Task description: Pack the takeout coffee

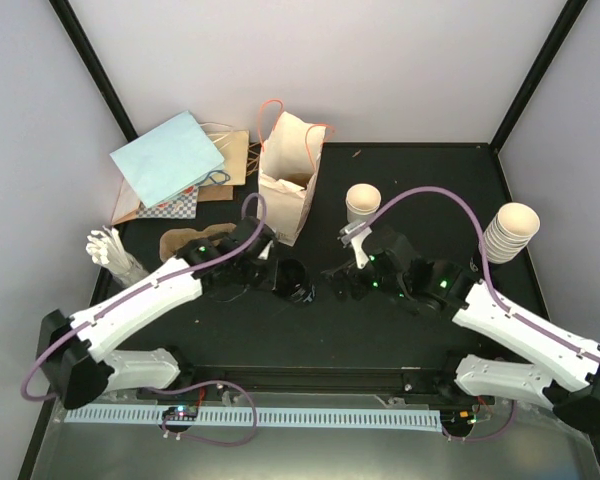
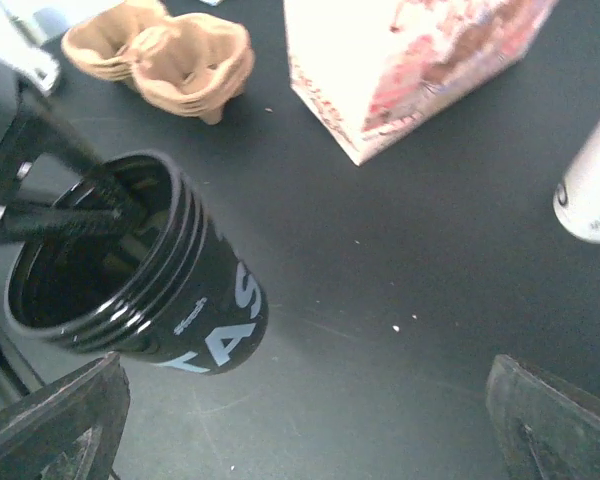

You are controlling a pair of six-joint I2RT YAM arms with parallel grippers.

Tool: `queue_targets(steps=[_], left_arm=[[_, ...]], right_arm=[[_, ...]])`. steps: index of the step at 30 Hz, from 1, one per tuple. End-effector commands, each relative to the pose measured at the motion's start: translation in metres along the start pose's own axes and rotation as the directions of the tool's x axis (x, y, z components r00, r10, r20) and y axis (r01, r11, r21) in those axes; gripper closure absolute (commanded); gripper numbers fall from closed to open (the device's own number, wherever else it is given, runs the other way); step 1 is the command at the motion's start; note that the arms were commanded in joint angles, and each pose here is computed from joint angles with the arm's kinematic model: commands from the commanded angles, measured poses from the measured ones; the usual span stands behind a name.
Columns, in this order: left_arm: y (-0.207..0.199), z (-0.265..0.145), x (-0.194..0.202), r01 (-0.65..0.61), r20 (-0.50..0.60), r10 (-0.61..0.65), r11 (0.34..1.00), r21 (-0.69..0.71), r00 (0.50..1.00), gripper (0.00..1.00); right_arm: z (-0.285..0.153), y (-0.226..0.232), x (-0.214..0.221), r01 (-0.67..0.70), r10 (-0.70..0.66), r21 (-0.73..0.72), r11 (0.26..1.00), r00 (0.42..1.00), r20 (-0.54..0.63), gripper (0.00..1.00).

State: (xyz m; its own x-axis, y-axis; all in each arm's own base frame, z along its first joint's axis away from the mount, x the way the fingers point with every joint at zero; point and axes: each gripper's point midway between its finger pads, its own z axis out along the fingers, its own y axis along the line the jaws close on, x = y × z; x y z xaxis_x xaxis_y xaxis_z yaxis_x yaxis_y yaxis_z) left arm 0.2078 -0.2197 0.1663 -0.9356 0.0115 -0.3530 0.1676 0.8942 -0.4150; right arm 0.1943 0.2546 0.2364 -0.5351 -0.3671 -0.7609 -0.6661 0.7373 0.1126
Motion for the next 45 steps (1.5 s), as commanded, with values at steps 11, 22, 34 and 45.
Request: queue_targets(steps=[11, 22, 34, 45], left_arm=[[-0.012, 0.046, 0.001, -0.186, -0.062, 0.177, 0.96, -0.209, 0.982, 0.98], [-0.015, 0.062, 0.006, -0.203, -0.069, 0.193, 0.959, -0.197, 0.979, 0.93], [-0.015, 0.064, 0.007, -0.199, -0.058, 0.192, 0.962, -0.185, 0.98, 0.82], [-0.02, 0.042, -0.001, -0.187, -0.005, 0.189, 0.967, -0.171, 0.982, 0.65]], right_arm=[[0.024, -0.017, 0.052, -0.411, 0.409, 0.013, 0.912, 0.902, -0.137, 0.11], [0.039, -0.014, 0.071, -0.441, 0.434, 0.003, 0.898, 0.884, -0.174, 0.11], [0.045, -0.015, 0.076, -0.432, 0.427, 0.019, 0.902, 0.883, -0.195, 0.11], [0.047, -0.017, 0.077, -0.439, 0.437, 0.039, 0.898, 0.876, -0.205, 0.11]])
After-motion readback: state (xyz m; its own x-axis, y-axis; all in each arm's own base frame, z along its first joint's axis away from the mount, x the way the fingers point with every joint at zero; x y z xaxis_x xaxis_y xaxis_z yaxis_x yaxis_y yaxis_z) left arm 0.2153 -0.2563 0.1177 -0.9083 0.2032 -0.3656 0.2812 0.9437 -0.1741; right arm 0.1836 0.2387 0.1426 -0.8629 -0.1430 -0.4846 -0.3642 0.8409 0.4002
